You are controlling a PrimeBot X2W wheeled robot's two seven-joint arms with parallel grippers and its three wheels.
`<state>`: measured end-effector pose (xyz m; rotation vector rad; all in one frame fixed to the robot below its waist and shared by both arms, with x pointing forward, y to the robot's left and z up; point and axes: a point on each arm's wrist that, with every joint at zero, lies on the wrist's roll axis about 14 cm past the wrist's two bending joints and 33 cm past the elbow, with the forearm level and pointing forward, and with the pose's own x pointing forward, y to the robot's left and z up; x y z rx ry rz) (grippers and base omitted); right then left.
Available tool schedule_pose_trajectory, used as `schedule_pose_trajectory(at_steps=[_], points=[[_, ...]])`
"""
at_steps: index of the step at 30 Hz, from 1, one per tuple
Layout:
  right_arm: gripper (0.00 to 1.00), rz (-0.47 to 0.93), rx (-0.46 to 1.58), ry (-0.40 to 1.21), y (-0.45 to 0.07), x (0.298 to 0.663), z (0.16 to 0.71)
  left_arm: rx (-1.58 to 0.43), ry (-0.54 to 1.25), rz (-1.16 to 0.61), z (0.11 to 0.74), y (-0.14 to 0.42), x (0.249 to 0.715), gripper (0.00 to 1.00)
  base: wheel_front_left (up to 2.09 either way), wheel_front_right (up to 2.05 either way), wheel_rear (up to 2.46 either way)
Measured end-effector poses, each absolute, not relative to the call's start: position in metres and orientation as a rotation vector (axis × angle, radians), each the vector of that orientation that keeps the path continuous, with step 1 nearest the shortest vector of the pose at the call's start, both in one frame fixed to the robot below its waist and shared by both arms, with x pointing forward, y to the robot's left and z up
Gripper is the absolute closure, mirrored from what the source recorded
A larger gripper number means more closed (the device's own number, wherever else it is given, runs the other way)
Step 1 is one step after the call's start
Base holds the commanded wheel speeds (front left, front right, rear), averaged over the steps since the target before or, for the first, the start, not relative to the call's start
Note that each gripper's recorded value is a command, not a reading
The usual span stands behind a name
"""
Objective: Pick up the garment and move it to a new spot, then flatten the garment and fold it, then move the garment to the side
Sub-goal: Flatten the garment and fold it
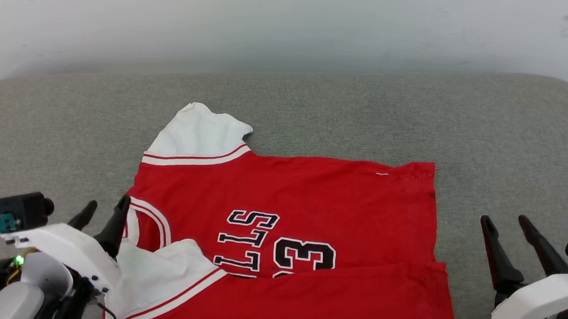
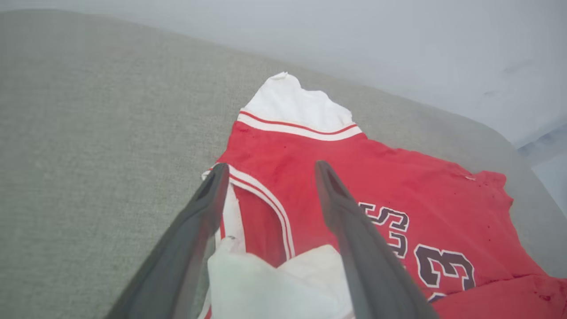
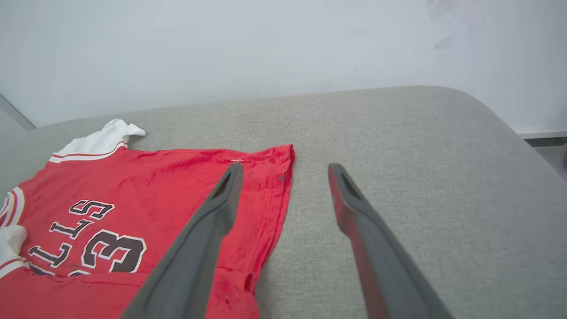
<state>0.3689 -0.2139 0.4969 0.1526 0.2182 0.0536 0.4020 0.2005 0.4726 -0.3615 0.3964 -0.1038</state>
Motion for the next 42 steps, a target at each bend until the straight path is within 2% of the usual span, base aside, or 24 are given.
schedule_pose_trajectory(at_steps=[8, 15, 27, 34, 41, 42], points=[[0.0, -0.005, 0.093, 0.05, -0.226, 0.379, 0.533, -0.265, 0.234, -0.153, 0.516, 0.186, 0.461, 0.0, 0.0, 0.0, 0.0], [0.0, 0.01, 0.074, -0.027, -0.217, 0.407, 0.546, -0.247, 0.282, -0.22, 0.507, 0.163, 0.522, 0.0, 0.0, 0.0, 0.0], [0.0, 0.012, 0.06, 0.065, -0.211, 0.435, 0.504, -0.131, 0.671, -0.36, 0.439, 0.149, 0.601, 0.0, 0.0, 0.0, 0.0], [0.0, -0.019, 0.09, 0.137, -0.218, 0.434, 0.475, -0.042, 0.935, -0.381, 0.404, 0.153, 0.616, 0.0, 0.0, 0.0, 0.0], [0.0, -0.056, 0.101, 0.194, -0.228, 0.432, 0.451, -0.013, 1.112, -0.355, 0.364, 0.157, 0.619, 0.0, 0.0, 0.0, 0.0], [0.0, -0.063, 0.105, 0.2, -0.23, 0.431, 0.449, -0.02, 1.136, -0.359, 0.36, 0.155, 0.618, 0.15, 0.0, 0.0, 0.0]])
